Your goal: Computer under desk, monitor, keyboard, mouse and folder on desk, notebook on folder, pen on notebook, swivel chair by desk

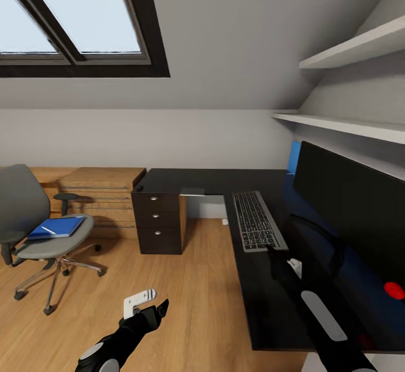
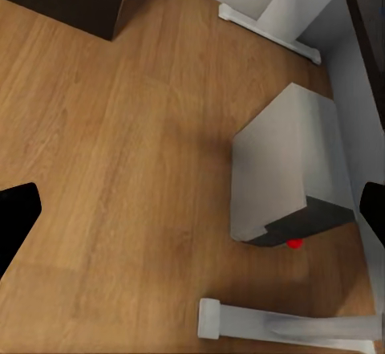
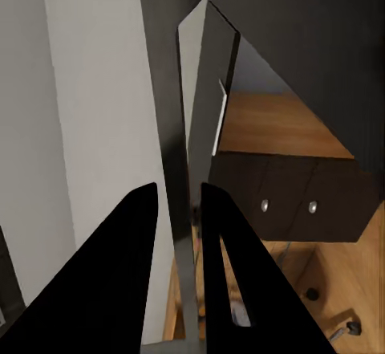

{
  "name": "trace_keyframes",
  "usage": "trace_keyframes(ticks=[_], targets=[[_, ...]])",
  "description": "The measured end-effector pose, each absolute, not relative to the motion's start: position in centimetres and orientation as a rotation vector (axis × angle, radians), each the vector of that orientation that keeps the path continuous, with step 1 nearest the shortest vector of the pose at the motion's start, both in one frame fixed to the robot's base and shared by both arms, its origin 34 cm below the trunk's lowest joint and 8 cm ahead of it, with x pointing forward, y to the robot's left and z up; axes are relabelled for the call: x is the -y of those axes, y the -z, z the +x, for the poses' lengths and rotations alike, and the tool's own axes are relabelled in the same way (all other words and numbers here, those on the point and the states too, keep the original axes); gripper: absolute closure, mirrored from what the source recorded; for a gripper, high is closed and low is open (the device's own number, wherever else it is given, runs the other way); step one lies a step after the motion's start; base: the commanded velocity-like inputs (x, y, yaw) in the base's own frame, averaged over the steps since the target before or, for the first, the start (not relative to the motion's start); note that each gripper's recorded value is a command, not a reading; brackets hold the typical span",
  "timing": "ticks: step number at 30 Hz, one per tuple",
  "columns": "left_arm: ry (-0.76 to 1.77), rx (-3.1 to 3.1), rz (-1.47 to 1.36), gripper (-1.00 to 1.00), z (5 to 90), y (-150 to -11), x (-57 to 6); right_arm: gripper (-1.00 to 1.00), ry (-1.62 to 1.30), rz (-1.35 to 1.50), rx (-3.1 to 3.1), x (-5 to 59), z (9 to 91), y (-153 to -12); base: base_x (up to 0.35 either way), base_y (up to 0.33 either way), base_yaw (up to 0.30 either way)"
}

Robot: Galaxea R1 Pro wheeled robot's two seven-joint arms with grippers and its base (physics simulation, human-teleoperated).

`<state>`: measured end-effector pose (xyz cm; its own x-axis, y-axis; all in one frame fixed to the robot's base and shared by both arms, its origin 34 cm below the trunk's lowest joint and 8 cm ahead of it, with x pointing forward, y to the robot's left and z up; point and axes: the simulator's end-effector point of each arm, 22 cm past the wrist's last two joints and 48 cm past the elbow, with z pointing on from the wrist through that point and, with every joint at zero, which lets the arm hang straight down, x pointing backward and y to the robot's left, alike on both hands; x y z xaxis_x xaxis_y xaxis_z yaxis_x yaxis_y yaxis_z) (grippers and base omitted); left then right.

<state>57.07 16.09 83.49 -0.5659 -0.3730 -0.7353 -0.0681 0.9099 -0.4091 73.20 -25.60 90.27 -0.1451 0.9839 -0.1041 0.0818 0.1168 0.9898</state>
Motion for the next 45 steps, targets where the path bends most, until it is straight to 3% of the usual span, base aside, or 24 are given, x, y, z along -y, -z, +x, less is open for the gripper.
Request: trace_keyframes(ticks=[45], targets=[[0.435,-2.15,-0.313,-1.0,57.0,-83.5,-15.8,1.0,-1.109,1.239,-1.449,28.6,72.4,-85.9,0.0,-0.067,0.0]])
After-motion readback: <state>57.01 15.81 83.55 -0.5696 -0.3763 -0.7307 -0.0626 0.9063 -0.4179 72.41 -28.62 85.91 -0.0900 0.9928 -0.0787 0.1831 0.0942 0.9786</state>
